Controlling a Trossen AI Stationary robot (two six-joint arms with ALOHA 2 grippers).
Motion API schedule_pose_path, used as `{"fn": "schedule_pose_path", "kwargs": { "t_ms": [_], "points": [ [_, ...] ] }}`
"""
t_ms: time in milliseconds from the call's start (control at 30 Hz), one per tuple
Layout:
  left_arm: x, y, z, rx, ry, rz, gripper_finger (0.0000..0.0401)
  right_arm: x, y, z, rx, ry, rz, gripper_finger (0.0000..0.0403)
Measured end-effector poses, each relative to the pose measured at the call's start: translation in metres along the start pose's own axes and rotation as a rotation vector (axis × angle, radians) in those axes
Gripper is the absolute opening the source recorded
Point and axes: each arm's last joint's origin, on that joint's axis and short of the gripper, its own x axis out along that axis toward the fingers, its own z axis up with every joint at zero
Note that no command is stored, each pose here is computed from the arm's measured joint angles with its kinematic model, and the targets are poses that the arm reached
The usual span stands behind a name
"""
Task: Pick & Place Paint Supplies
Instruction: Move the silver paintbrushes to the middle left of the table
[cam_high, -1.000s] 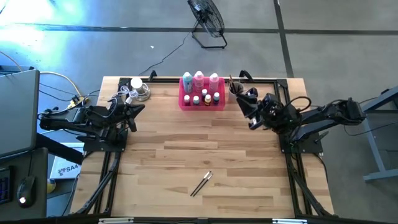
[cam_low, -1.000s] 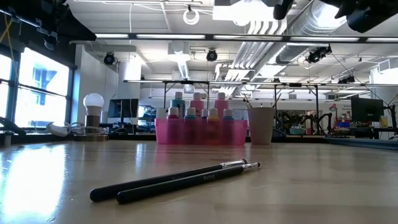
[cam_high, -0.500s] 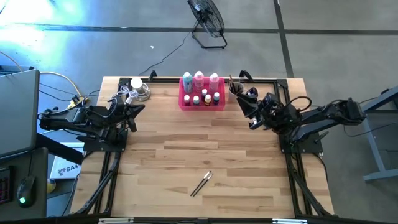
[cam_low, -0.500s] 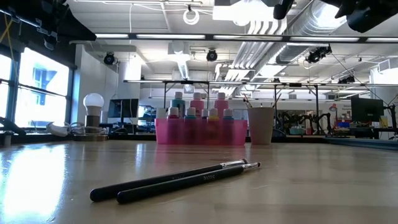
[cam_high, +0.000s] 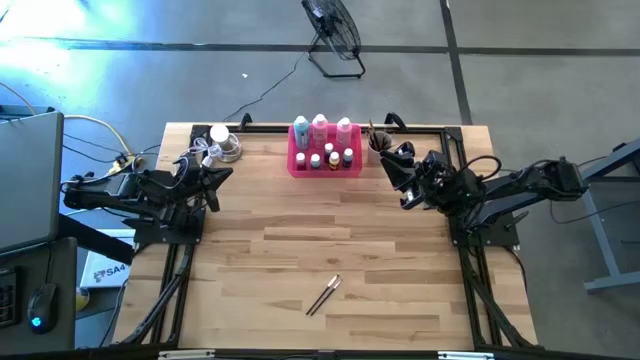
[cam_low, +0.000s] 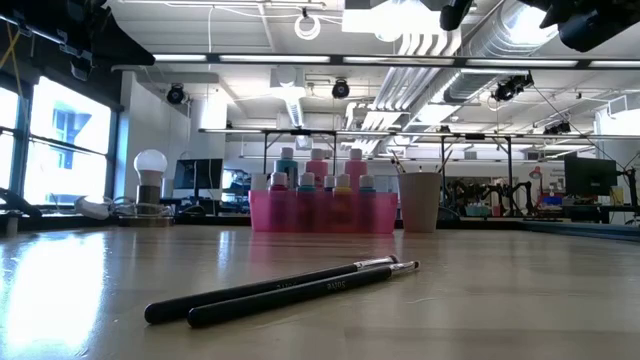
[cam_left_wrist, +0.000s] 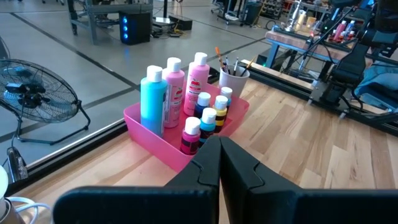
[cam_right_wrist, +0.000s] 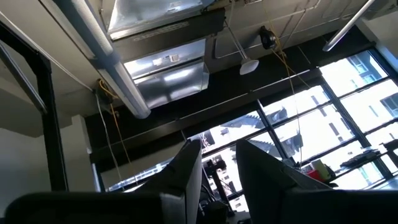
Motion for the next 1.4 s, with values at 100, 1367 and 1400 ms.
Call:
{"fn": "schedule_pose_path", "kwargs": {
  "t_ms": [100,1367,1400],
  "points": [
    [0.0,0.0,0.0,0.0,0.0,0.0,0.0,0.0,-0.0007,-0.0001,-0.026,-0.002,-0.021,0.0093],
    [0.0,-0.0008,-0.0003,0.0,0.01,-0.027,0.0,0.0006,-0.0068,-0.0006,-0.047,-0.009,-0.115,0.0094],
    [0.0,-0.0009,-0.0003,0.0,0.011,-0.03,0.0,0.0006,-0.0068,-0.0006,-0.047,-0.009,-0.115,0.0094]
  ]
}}
